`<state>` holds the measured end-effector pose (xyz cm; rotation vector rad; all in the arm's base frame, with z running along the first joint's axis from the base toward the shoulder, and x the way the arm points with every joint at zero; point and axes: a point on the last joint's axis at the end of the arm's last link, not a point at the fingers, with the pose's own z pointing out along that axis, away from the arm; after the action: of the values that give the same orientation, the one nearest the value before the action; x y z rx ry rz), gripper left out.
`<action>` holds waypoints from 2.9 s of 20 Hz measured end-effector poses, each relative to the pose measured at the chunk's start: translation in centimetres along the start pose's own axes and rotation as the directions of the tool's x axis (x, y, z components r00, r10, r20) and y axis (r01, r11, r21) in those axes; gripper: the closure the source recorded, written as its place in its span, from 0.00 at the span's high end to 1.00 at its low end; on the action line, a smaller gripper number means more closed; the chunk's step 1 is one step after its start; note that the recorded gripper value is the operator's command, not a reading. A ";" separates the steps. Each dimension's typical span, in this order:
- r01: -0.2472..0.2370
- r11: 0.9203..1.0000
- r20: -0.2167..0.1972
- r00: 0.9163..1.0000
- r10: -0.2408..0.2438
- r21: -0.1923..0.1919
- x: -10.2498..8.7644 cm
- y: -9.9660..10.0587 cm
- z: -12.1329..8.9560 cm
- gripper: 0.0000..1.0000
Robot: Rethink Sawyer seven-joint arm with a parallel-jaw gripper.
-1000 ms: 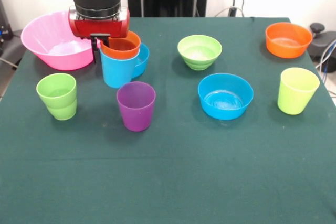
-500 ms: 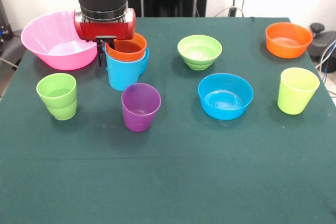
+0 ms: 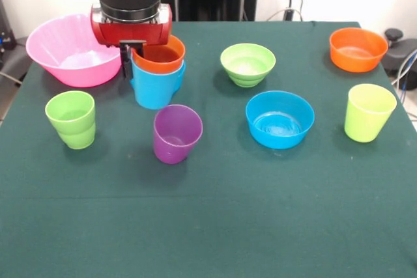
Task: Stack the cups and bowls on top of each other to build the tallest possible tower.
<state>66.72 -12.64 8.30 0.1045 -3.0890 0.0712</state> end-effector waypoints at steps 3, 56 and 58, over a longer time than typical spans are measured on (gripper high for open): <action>-0.003 1.000 -0.006 1.000 0.003 0.003 -0.1 -0.3 -0.4 0.00; 0.007 1.000 0.025 1.000 -0.007 -0.007 -0.4 0.7 1.5 0.00; 0.013 1.000 0.025 1.000 -0.012 -0.007 -0.5 1.1 1.5 0.00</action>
<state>67.06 -11.61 6.73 0.1252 -3.1128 0.0590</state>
